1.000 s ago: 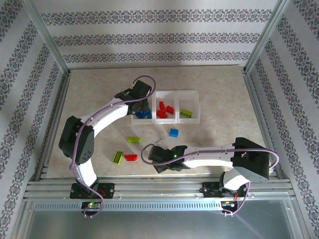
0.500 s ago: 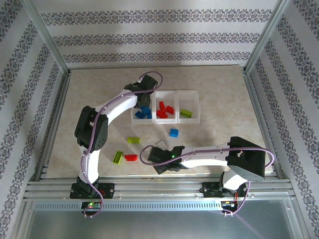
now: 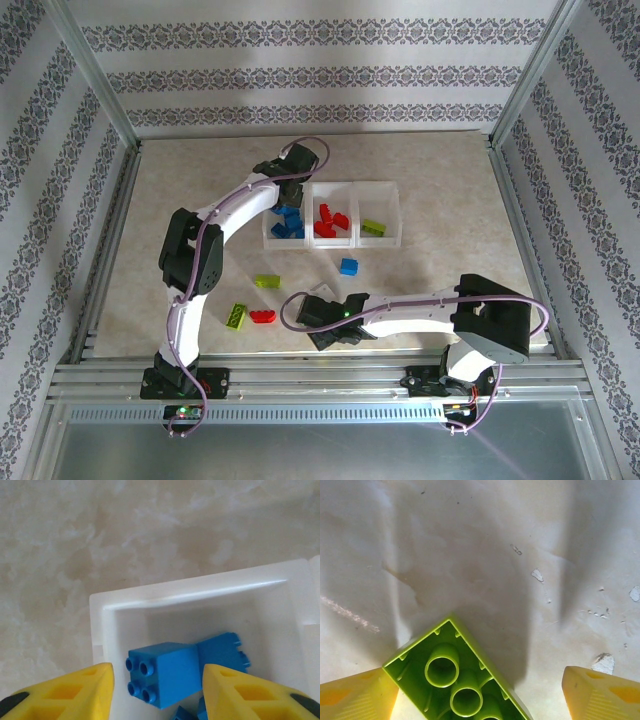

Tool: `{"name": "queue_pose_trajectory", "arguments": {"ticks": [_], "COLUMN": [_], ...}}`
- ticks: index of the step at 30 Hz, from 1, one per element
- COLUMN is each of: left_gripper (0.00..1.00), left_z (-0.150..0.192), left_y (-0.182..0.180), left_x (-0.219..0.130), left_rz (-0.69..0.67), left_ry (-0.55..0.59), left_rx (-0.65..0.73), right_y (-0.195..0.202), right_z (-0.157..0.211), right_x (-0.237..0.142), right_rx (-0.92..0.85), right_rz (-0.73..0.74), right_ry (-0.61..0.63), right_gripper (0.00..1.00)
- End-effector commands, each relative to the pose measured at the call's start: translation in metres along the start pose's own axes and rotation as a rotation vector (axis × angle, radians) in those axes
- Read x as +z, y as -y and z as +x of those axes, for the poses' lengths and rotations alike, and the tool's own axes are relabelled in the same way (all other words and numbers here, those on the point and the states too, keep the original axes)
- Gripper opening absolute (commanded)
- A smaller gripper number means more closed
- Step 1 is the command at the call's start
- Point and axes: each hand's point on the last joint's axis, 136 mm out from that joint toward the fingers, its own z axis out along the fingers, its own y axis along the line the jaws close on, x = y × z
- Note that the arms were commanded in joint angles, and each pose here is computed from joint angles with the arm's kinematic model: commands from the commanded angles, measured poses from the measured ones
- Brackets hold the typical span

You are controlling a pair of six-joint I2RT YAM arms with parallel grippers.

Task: Sort the legos into containers by color
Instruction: Place the lego in the container, then pick up the lego from the bottom-center of the table.

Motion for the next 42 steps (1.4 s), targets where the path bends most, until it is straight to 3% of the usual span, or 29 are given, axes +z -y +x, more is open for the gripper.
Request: {"name": "queue_pose_trajectory", "arguments": {"ticks": [1,13,28,35,42], "left_gripper": [0.52,0.62,1.0,1.0,1.0], "left_z": [0.0,-0.009,0.01,0.029,0.048], "left_y": [-0.013,-0.022,-0.066,-0.093,-0.127], "left_x": [-0.004,-0.044,-0.093,-0.105,-0.115], "left_rz": [-0.029,0.031,0.085,0.157,0.142], "left_ry": [-0.02,0.045,0.131,0.171,0.209], "left_rx": [0.011,-0.035,-0.189,-0.337,-0.443], "right_y": [0.006,0.013,0.023,0.026,0.032], "right_z": [-0.003,-0.004,0.01,0.01,-0.003], "right_x": [0.001,0.007,0.007,0.002,-0.001], "right_rx": [0.019,0.031,0.07,0.109,0.154], "right_rz": [0.023,0.051,0.053,0.045,0.035], "right_ry": [-0.007,-0.027,-0.057,-0.029,0.004], "right_gripper": [0.84,0.78,0.62,0.54,0.43]}}
